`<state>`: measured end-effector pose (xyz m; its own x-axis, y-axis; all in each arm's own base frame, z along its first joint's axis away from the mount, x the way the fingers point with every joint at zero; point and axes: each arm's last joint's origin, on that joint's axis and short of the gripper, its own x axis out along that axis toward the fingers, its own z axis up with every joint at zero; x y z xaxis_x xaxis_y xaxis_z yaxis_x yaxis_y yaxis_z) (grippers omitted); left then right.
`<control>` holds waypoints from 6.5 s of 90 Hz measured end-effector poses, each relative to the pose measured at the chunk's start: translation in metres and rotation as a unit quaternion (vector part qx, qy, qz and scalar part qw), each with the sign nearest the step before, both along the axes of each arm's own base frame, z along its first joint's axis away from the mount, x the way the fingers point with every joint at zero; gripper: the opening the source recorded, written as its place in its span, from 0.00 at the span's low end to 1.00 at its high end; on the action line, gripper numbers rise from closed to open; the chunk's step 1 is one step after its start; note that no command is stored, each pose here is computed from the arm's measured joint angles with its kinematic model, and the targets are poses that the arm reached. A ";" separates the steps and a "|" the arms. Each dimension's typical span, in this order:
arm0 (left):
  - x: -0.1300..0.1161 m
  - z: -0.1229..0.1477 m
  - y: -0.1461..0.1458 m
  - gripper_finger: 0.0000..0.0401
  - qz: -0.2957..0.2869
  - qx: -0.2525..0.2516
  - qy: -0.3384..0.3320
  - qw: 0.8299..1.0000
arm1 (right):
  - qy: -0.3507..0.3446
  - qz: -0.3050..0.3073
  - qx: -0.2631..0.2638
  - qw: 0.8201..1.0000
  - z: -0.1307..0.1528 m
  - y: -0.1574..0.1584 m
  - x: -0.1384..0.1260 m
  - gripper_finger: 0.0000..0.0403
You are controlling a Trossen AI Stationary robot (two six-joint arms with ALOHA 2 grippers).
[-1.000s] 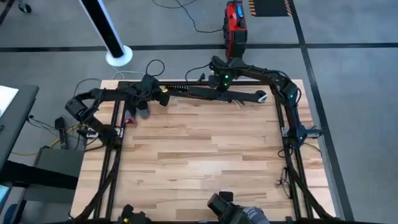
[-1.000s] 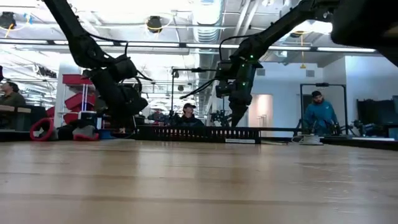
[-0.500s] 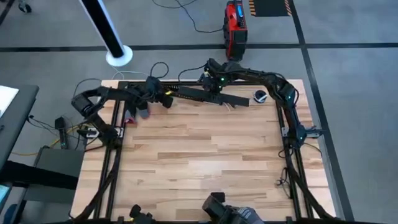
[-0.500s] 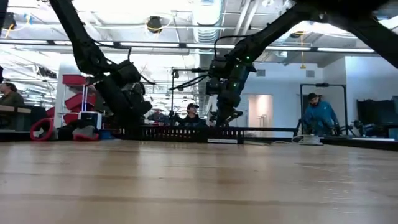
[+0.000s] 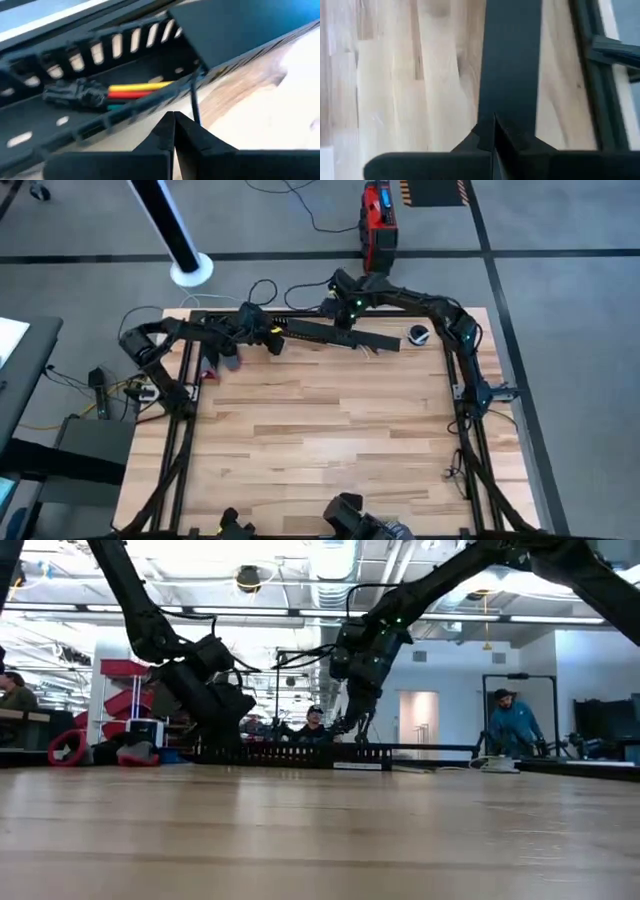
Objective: Ziptie cables
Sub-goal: Close the black cable duct
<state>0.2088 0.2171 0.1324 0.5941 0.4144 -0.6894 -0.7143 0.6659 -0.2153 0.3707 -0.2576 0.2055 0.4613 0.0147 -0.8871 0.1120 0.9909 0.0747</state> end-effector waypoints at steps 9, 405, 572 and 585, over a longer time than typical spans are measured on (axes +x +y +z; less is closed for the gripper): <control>0.001 0.016 0.000 0.00 -0.001 0.034 -0.007 0.999 | -0.018 0.007 -0.015 1.000 -0.010 0.005 0.007 0.00; -0.007 -0.020 0.014 0.00 -0.001 -0.139 0.002 0.990 | 0.049 0.027 -0.038 0.998 0.002 0.030 -0.001 0.00; 0.079 -0.009 -0.033 0.00 -0.129 0.038 -0.094 0.986 | 0.071 0.013 0.005 0.997 -0.028 0.030 -0.015 0.00; 0.078 -0.012 -0.029 0.00 -0.122 0.042 -0.090 0.988 | 0.055 0.016 -0.004 0.998 -0.027 0.028 -0.012 0.00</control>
